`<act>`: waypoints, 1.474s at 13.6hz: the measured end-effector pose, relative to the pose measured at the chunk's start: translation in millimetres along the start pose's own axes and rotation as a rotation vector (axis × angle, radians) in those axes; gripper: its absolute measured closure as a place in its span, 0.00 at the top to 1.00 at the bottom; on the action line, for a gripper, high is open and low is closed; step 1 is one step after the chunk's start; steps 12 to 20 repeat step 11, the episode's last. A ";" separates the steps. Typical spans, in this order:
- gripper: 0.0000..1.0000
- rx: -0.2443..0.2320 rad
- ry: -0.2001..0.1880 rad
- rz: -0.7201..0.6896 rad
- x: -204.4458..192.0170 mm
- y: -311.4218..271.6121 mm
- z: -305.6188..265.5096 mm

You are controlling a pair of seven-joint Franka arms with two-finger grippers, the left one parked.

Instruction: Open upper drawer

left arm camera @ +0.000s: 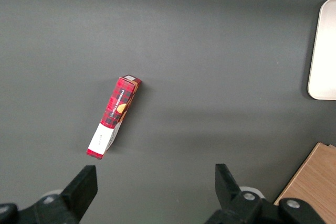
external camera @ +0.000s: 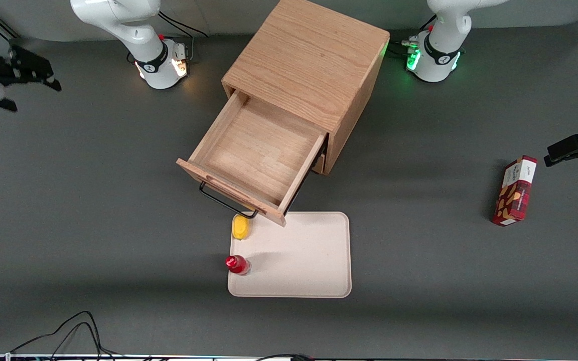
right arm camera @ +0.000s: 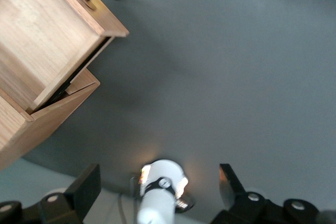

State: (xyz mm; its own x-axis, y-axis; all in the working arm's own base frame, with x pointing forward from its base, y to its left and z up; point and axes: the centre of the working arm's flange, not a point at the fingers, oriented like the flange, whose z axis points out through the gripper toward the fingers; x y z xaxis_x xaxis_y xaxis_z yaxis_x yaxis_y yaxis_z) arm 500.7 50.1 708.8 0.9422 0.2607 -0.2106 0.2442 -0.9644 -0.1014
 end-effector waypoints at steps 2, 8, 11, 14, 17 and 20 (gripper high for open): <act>1.00 0.003 -0.001 0.130 -15.2 -3.9 32.6; 1.00 -0.040 0.027 0.409 -31.0 11.6 129.9; 1.00 -0.093 0.062 0.442 -24.7 21.8 122.5; 1.00 -0.093 0.062 0.442 -24.7 21.8 122.5; 1.00 -0.093 0.062 0.442 -24.7 21.8 122.5; 1.00 -0.093 0.062 0.442 -24.7 21.8 122.5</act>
